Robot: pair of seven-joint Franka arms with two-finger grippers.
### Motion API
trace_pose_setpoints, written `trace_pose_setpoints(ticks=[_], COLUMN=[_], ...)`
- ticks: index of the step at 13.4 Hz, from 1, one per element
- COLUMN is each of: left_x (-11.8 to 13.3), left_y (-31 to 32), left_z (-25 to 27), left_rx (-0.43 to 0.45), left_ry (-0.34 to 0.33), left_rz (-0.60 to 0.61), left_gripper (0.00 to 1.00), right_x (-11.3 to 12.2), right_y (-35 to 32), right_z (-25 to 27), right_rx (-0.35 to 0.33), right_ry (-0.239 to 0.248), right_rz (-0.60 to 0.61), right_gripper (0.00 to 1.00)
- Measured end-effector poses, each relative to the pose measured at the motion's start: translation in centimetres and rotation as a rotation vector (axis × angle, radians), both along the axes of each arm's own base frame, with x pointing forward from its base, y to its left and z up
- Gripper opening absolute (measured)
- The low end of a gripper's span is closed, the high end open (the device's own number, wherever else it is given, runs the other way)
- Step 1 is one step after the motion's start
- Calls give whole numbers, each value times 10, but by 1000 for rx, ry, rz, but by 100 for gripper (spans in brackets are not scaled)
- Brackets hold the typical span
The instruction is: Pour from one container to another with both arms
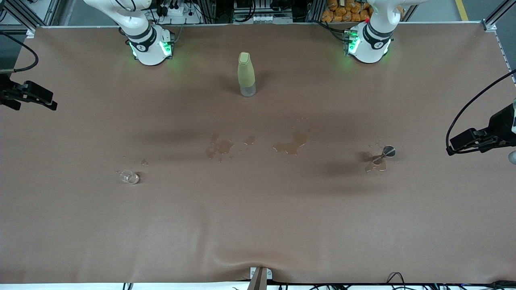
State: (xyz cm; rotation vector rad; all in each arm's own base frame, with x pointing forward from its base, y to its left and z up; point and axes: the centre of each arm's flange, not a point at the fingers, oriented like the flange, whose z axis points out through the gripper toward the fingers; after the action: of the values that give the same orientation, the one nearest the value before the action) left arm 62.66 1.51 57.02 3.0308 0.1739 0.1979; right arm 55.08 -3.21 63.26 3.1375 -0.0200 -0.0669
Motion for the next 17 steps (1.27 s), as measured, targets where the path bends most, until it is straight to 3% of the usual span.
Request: trace_pose_setpoints(ticks=[5,8,12,15,17], left_x=[0,0,0,0,-1], left_y=[0,0,1,4,24], left_z=[0,0,0,0,-2], left_rx=[0,0,3,6,-44], left_ry=[0,0,-2,-15,-39], left_rz=[0,0,-18,-151,-259], left_gripper=[100,100,100,100,100], right_x=[0,-1,-8,-16,-20], right_y=[-3,-14,-69,-107,-124], right_z=[0,-1,-3,-4,-6], right_rx=[0,4,26,46,61], right_ry=[0,4,15,14,15], right_rz=[4,94,390,708,922], right_gripper=[100,100,100,100,100])
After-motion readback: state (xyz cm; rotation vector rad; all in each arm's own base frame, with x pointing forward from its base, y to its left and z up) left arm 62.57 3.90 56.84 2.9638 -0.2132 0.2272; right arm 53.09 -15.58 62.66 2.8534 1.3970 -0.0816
